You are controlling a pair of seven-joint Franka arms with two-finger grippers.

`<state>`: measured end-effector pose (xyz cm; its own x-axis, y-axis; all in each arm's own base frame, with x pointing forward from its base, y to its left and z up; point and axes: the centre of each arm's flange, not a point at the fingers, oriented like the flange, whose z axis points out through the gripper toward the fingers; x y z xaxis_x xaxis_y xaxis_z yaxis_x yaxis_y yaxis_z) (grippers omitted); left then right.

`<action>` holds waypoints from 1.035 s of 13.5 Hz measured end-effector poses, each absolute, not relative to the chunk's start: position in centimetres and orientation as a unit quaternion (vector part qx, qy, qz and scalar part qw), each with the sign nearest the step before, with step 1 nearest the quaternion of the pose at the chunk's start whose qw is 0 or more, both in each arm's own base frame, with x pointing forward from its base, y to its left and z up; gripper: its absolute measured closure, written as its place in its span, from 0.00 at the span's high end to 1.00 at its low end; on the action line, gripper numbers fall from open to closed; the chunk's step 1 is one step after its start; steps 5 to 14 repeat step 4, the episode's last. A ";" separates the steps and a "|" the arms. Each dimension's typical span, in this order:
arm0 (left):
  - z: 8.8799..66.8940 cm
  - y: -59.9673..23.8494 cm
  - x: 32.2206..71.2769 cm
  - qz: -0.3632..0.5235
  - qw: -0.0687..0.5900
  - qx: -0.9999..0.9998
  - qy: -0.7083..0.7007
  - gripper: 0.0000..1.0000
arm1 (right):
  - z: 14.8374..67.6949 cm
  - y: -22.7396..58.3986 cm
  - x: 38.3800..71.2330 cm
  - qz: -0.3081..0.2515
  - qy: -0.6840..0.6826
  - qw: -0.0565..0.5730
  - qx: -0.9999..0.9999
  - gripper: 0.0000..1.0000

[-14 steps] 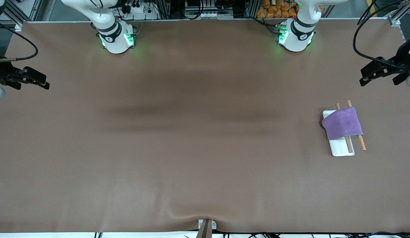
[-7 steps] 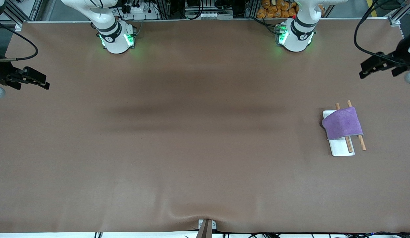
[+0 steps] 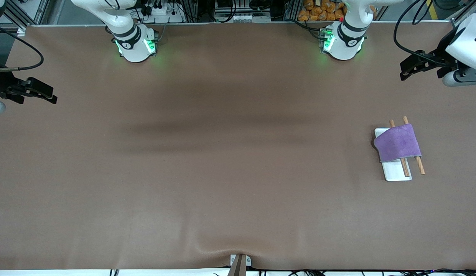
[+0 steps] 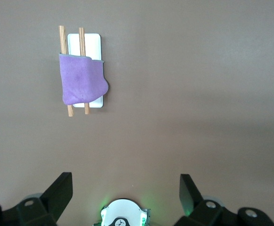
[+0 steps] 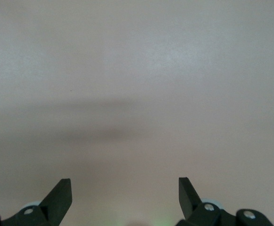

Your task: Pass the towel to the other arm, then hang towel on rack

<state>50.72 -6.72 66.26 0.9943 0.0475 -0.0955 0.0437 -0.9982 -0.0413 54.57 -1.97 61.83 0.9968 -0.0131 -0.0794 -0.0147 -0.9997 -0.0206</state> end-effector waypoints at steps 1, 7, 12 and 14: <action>66.3 -6.7 50.5 0.048 0.020 -0.998 -0.023 1.00 | 61.8 -2.0 54.6 0.040 0.007 0.011 -0.999 1.00; 66.2 -6.7 50.5 0.049 0.020 -0.998 -0.023 1.00 | 61.8 -2.0 54.6 0.040 0.007 0.011 -0.999 1.00; 66.2 -6.7 50.5 0.049 0.020 -0.998 -0.023 1.00 | 61.8 -2.0 54.6 0.040 0.007 0.011 -0.999 1.00; 66.2 -6.7 50.5 0.049 0.020 -0.998 -0.023 1.00 | 61.8 -2.0 54.6 0.040 0.007 0.011 -0.999 1.00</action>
